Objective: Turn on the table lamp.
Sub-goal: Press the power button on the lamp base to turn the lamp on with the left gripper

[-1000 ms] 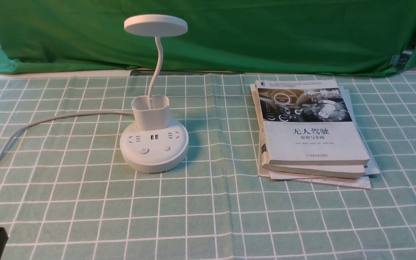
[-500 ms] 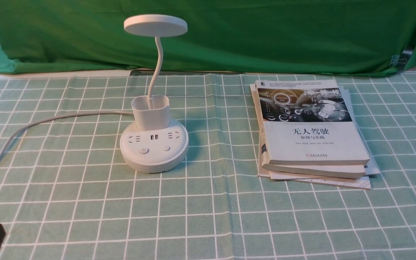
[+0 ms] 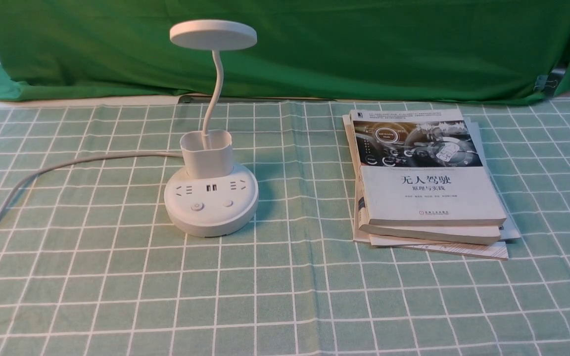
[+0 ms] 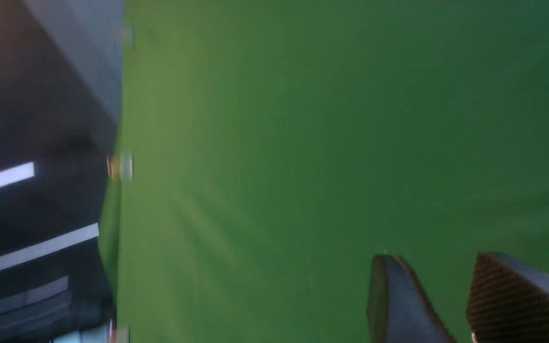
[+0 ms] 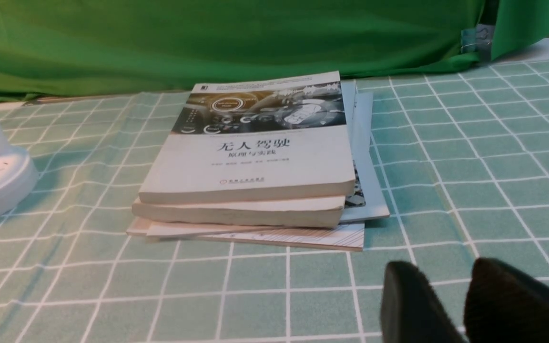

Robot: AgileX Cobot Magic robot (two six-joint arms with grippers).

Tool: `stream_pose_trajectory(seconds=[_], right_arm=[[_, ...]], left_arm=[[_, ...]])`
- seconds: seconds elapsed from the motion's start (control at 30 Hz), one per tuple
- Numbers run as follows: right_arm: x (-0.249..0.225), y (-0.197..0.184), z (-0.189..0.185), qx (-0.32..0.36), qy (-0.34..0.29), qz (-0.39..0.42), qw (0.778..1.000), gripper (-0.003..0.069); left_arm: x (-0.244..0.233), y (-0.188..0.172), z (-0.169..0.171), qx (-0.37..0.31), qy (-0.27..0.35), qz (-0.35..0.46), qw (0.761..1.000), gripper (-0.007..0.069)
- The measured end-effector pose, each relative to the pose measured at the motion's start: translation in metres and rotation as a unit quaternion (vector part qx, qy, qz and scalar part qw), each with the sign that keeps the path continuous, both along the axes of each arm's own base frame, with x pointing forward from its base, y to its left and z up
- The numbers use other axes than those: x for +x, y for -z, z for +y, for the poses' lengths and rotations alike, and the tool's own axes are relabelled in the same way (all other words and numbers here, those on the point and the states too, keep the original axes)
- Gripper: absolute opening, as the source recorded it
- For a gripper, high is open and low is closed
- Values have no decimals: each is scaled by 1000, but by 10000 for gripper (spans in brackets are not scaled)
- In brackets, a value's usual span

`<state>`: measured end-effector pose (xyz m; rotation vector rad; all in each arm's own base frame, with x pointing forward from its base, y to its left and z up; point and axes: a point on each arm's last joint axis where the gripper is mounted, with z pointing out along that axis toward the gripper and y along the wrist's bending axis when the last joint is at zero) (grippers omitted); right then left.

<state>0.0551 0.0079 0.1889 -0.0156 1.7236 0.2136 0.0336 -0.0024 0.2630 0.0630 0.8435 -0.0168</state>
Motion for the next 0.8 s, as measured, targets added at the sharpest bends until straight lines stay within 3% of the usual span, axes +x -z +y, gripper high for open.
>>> stream_pose_trajectory(seconds=[0.13,0.3,0.5,0.6,0.8], right_arm=[[0,0,0,0,0,0,1000,239],[0,0,0,0,0,0,1000,239],[0,0,0,0,0,0,1000,239],[0,0,0,0,0,0,1000,239],[0,0,0,0,0,-1,1000,239]], left_arm=[[-13,-12,1,-37,29,-93,995,240],[-22,-29,1,-77,82,-136,984,216],[-35,-102,2,-77,83,-27,993,69],[-15,-137,1,-37,39,99,994,0],[46,-124,-5,-39,36,274,960,0]])
